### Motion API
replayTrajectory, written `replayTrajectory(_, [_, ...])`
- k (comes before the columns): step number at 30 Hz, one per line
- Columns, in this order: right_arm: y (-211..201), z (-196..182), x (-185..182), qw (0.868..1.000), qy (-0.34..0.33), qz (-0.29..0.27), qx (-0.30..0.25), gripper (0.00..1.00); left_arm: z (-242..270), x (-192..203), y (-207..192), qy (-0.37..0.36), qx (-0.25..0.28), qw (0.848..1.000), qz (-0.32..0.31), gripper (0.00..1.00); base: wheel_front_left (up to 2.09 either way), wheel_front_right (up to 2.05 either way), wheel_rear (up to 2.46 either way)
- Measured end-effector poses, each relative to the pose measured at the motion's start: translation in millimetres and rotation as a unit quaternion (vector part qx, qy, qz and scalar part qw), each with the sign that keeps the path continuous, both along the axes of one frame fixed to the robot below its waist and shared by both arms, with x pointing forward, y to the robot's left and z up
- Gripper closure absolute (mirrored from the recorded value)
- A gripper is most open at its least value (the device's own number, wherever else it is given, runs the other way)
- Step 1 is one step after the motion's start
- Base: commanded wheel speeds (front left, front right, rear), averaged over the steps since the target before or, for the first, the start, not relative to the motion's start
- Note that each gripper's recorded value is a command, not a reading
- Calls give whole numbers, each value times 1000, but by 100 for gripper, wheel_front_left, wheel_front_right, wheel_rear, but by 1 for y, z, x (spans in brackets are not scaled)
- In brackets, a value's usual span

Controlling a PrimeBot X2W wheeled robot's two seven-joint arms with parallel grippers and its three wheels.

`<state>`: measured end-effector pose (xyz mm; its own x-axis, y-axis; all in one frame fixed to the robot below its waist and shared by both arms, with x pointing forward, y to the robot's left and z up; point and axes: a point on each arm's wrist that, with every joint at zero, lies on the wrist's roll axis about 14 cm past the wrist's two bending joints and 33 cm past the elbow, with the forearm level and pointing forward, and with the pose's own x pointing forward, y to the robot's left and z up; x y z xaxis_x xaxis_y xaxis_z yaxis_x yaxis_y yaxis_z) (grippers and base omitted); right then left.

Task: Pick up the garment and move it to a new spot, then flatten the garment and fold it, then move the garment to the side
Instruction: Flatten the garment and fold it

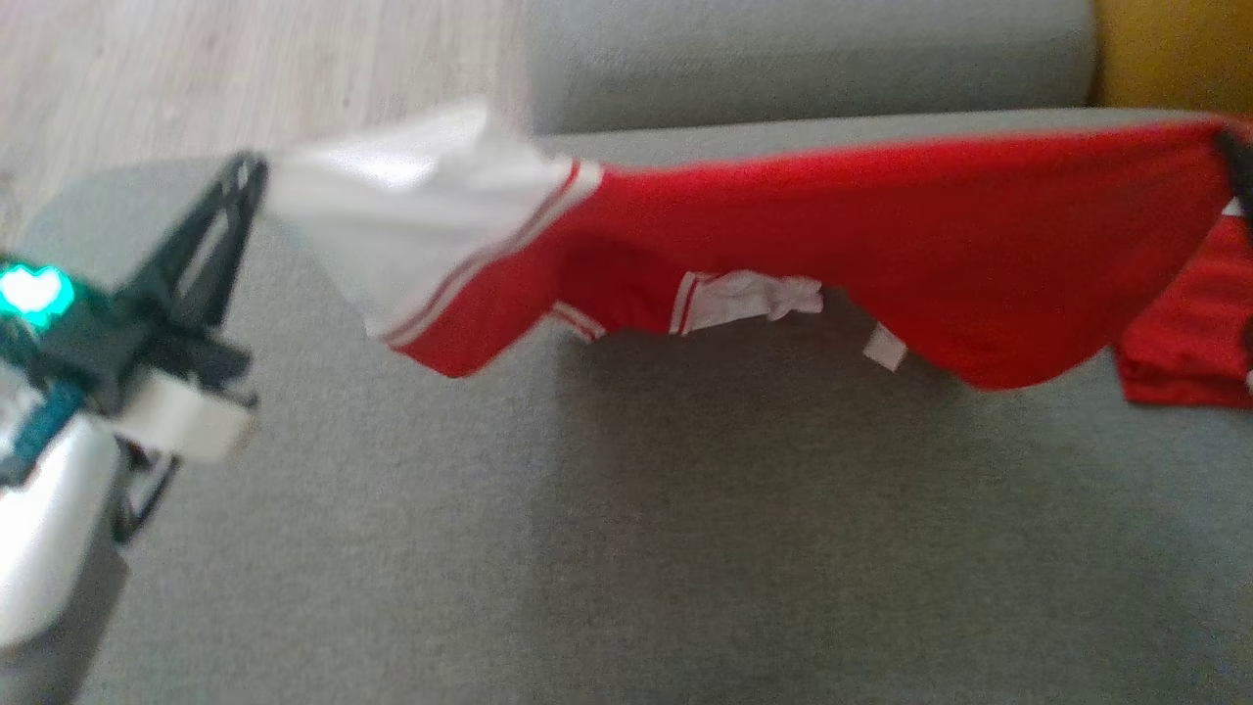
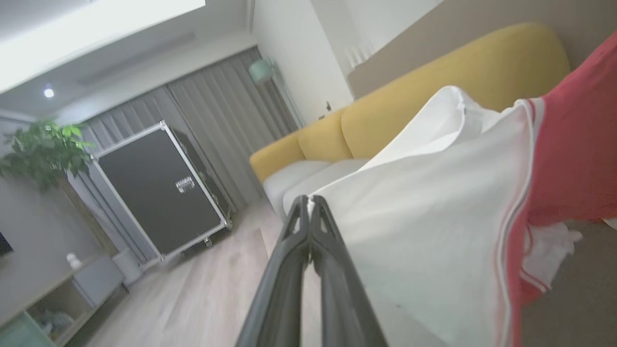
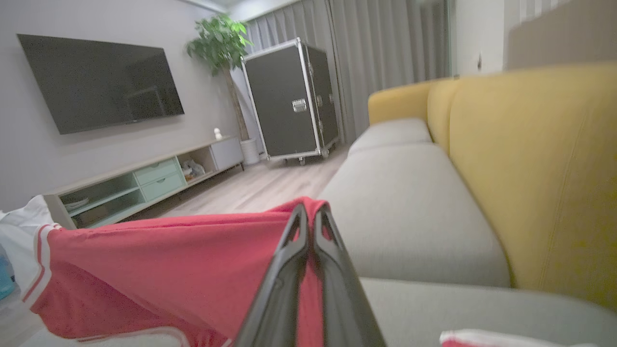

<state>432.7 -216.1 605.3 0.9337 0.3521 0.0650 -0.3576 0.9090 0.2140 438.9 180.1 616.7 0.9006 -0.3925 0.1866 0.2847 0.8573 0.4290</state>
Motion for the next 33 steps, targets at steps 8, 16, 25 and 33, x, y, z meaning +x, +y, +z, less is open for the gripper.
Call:
replayTrajectory(8, [-16, 111, -19, 991, -123, -13, -59, 100, 128, -4, -32, -140, 18, 989, -45, 100, 0, 0, 0])
replayTrajectory(16, [-11, 177, -3, 977, -182, -24, -104, 100, 185, 24, -35, -150, -35, 987, -49, 100, 0, 0, 0])
replayTrajectory(25, [22, 132, 93, 982, -133, -18, -132, 100, 132, 116, -23, -64, -30, 997, -5, 100, 0, 0, 0])
replayTrajectory(33, [36, 117, 170, 967, -195, -33, -158, 100, 158, 174, -10, -144, -66, 987, 26, 100, 0, 0, 0])
